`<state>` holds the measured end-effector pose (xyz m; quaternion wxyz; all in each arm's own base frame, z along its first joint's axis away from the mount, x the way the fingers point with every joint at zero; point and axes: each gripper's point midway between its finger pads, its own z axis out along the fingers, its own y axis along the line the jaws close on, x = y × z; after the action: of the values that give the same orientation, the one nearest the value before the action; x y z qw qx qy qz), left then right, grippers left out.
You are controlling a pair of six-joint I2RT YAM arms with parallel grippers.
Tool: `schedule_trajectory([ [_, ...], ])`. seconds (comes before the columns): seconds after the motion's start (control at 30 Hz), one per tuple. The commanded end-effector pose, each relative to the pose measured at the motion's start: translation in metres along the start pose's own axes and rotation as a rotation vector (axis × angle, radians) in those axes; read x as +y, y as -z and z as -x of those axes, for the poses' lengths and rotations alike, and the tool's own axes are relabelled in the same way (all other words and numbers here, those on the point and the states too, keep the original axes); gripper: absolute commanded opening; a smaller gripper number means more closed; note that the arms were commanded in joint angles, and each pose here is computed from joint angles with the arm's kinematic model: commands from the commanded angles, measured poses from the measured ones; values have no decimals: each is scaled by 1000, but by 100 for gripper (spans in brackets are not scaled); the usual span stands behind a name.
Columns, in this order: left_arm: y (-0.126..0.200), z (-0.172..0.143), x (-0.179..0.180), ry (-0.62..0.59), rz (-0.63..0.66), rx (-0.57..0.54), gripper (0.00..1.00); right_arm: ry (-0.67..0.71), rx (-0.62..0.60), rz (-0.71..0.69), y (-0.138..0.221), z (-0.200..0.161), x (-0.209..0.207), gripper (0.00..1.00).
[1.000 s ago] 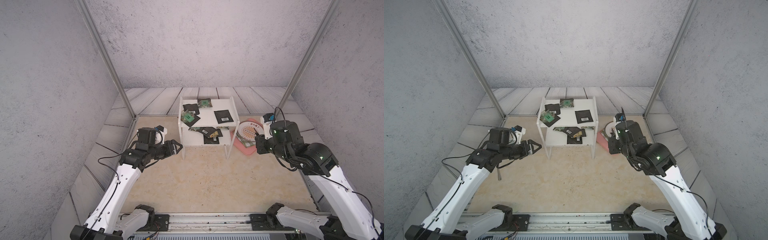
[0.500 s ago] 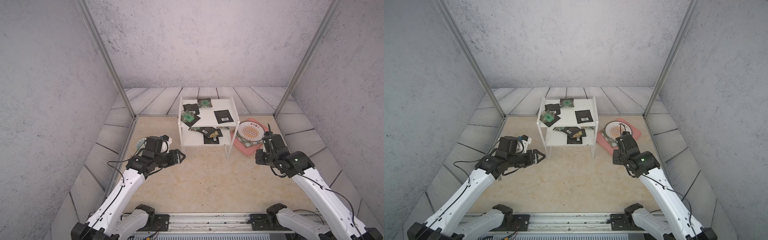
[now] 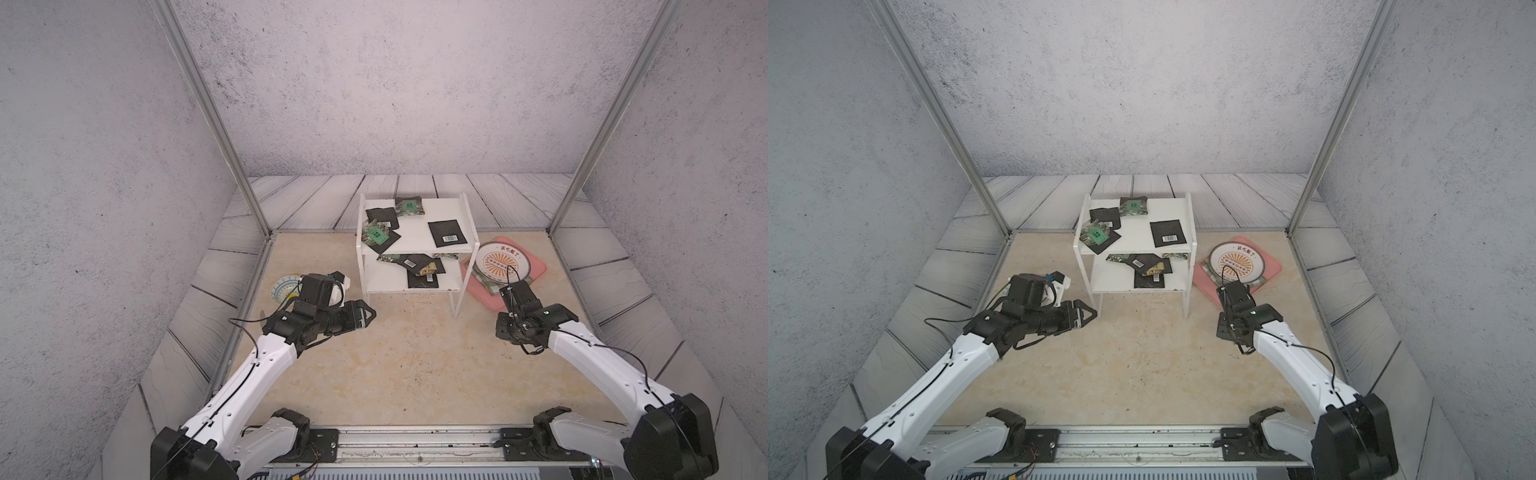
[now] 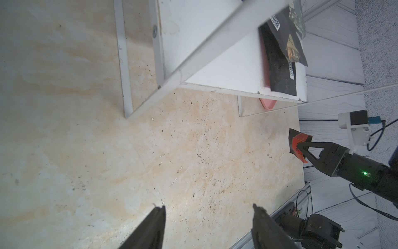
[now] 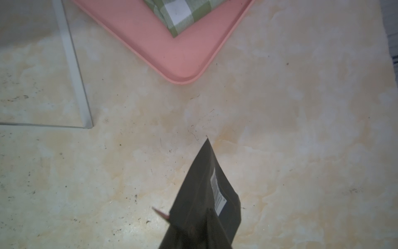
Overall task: Remove the tea bags from the shelf
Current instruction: Place the tea bag at the center of the board.
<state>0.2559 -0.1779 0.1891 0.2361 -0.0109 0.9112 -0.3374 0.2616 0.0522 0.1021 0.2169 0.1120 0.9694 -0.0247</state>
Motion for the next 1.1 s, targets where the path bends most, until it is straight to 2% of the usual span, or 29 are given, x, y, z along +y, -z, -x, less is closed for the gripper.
schedule_trajectory([
  [0.0, -5, -1, 0, 0, -6, 1, 68, -42, 20, -5, -20, 2, 5, 22],
  [0.23, -9, -2, 3, 8, 0, 5, 68, -40, 111, 3, -44, -11, 11, 25],
  [0.5, -13, -4, 6, 19, 7, 10, 68, -55, 158, 67, -54, -26, 22, 34],
  [0.6, -12, -2, 5, 19, 7, 5, 68, -53, 166, 76, -54, -28, 23, 41],
  [0.73, -12, 0, 3, 17, 6, 3, 68, -32, 159, 79, -48, -26, 22, 50],
  [1.07, -1, 10, -7, 7, 8, -19, 68, 11, 80, 112, 1, 2, 23, 56],
])
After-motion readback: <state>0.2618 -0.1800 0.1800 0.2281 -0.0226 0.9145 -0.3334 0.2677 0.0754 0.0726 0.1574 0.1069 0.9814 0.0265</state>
